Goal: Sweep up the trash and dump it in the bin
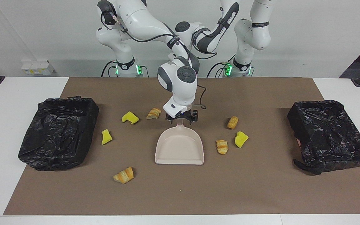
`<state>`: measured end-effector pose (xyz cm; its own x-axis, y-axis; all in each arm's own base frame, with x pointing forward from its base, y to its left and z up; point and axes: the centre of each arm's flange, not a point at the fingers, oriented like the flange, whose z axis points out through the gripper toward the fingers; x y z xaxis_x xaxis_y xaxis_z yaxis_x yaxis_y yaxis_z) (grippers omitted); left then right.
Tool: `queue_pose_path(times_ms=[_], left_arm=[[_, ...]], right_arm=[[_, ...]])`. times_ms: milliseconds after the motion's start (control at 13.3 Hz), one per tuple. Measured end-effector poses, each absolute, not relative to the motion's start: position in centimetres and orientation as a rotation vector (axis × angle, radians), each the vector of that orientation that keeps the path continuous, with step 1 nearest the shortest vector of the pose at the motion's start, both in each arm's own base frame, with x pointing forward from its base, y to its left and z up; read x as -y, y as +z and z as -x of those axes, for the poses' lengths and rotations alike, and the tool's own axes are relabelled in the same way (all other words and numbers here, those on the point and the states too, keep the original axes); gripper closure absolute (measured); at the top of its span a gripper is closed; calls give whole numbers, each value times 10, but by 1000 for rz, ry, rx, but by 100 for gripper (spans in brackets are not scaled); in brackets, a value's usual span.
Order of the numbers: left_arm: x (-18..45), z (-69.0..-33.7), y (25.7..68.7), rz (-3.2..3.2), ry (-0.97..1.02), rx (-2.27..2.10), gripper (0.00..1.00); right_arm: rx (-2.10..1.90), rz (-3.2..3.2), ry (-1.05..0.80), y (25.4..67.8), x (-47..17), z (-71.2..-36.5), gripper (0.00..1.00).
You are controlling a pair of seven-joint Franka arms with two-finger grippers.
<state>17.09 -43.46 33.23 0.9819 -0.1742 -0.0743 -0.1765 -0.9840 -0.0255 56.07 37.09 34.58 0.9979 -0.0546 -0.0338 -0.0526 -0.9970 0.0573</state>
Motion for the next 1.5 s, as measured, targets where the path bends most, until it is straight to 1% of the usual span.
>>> queue_pose_path(times_ms=[75,150,225,300,375,450,525,600,675,900,1125,1275,1499], left_arm=[[435,-173,334,3101,109,-268,2],[435,-176,336,3106,107,-257,3],[435,-180,337,3112,105,-243,3],[434,-183,338,3115,104,-233,11],[434,-185,338,3116,104,-228,26],[434,-185,339,3117,106,-224,41],[434,-185,339,3119,107,-221,52],[434,-186,339,3120,108,-218,67],[433,-188,340,3121,110,-210,74],[427,-201,348,3107,129,-189,74],[395,-230,369,3043,209,-198,74],[363,-257,389,3035,244,-143,74],[303,-314,412,3064,265,-42,74]], right_arm=[[83,-3081,-60,344,-370,-560,16],[84,-3080,-61,343,-370,-560,17],[84,-3080,-60,344,-370,-560,24],[84,-3080,-60,344,-369,-560,38],[86,-3080,-60,344,-369,-560,49],[86,-3080,-60,344,-369,-560,62],[86,-3079,-60,344,-369,-560,68],[87,-3079,-61,343,-368,-560,68],[88,-3079,-61,343,-368,-561,68],[48,-3082,-58,345,-364,-564,68],[-149,-3089,-41,356,-354,-571,68],[-281,-3086,-29,363,-350,-573,68],[-603,-3045,-21,369,-339,-581,68]])
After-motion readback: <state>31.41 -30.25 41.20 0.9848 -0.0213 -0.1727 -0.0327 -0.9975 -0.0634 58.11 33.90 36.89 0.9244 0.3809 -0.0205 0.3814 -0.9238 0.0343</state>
